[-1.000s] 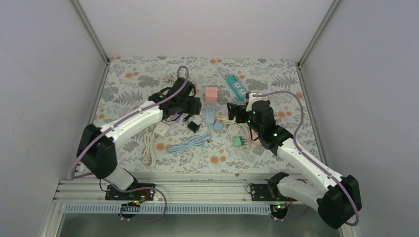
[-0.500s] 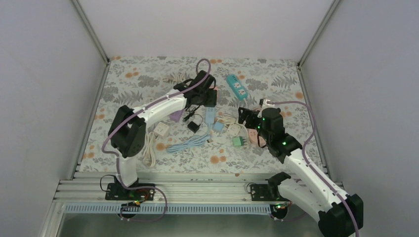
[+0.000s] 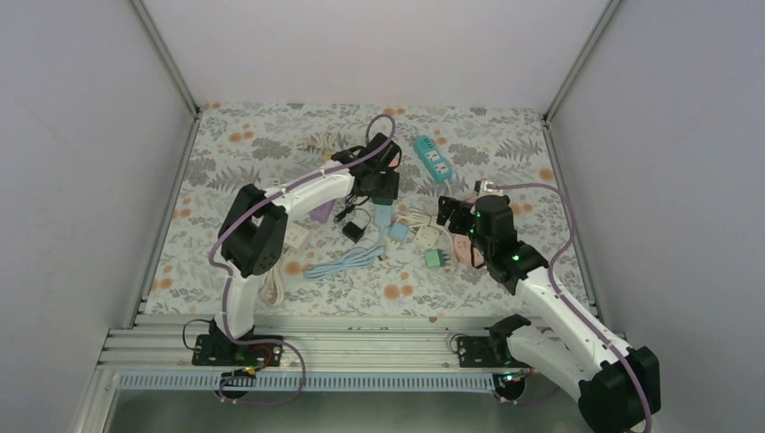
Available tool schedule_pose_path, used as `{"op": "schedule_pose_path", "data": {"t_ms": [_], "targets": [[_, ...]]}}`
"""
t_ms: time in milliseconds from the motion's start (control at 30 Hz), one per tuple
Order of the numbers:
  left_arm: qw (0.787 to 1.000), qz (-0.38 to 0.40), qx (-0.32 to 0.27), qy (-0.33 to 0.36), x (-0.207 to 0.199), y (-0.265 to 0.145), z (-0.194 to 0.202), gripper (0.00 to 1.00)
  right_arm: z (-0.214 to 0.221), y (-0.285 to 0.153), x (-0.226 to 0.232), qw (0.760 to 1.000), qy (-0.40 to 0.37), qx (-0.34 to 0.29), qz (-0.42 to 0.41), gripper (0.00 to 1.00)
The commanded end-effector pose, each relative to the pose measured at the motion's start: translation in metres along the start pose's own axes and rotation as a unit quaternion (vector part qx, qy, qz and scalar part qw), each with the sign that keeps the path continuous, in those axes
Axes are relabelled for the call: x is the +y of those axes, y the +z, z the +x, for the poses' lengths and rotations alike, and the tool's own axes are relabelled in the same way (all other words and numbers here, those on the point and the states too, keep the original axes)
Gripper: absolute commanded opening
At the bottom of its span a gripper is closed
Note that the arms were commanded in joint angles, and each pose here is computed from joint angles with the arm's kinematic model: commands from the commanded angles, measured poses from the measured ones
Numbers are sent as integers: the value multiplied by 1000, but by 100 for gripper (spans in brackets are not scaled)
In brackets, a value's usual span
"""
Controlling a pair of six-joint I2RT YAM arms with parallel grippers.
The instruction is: Insert the plug
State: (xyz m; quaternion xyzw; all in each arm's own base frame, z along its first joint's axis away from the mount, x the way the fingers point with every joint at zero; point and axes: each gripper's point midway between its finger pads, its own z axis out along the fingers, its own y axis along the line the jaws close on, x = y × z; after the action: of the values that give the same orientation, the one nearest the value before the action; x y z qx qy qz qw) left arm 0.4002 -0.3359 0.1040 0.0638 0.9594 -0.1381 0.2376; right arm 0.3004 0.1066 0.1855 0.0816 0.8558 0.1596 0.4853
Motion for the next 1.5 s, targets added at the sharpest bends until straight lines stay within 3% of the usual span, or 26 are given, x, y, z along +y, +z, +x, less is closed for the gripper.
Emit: {"op": "schedule_pose_path", "data": {"t_ms": [0,1133,1467], "targets": [[1000,9,-10,2,-6,-4,-8,64,-3,1,-10,1000,0,-12,23,99],[999,-36,11,-6,11,18,4,64,2,-1,-16,999,-2,-13,29,100],[999,-16,30,-2,7,27,16,64,3,0,-17,999,0,-11,31,100]]}}
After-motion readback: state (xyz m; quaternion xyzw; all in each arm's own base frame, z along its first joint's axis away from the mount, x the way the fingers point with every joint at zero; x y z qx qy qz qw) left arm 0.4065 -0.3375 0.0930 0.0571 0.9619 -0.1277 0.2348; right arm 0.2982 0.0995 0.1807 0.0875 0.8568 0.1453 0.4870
